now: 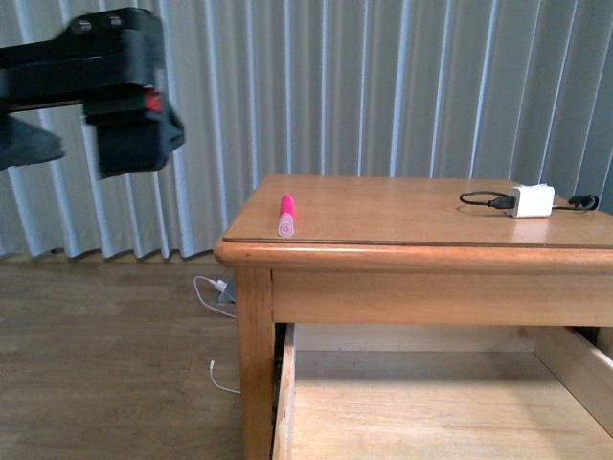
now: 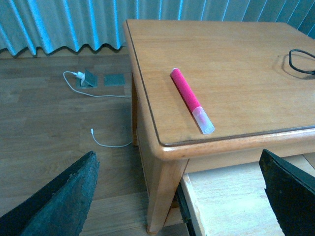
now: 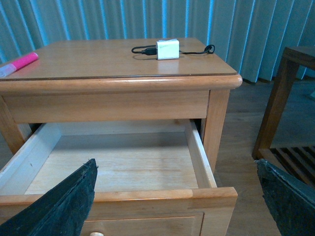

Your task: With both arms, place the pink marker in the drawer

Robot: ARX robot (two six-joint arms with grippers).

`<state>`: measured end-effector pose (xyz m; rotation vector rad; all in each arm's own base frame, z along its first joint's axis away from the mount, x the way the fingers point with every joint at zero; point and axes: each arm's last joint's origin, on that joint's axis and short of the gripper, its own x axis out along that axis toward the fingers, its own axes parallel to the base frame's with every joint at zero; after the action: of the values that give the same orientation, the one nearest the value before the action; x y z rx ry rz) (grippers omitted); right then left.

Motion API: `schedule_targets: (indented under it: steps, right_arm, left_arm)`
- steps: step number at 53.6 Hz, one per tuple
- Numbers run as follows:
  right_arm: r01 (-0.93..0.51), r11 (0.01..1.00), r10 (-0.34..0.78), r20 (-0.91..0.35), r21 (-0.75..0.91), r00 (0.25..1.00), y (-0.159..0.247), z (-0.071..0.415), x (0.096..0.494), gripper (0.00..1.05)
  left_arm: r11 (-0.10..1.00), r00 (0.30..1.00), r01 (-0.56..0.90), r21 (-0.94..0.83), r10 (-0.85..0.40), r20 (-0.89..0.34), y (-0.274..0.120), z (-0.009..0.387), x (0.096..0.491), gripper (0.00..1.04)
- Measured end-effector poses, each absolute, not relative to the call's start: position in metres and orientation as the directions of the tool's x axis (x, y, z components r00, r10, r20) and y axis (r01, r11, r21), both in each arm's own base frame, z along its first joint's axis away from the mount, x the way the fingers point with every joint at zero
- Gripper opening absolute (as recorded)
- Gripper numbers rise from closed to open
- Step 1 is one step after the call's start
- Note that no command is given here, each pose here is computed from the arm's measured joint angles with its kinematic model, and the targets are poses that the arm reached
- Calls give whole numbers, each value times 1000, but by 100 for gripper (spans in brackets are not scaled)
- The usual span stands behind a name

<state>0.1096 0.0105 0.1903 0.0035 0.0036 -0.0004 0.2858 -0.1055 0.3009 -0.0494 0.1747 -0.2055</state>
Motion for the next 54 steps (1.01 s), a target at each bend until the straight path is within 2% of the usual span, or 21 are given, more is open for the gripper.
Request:
schedule_targets:
  steps: [15,33,54]
  right_arm:
    - [0,1000,0,-4,4,1000,11,190,110,96]
    - [0,1000,0,-4,4,1000,11,190,110,96]
    - [0,1000,0,-4,4,1000,11,190,110,96]
  left_arm:
    - [973,943,217,-74,-229,-244,-140,293,347,99]
    - [974,926,190,-124,-219,-309,-161,279,400,99]
    - [973,911,193,-124,-225,-346,-182,261,428,99]
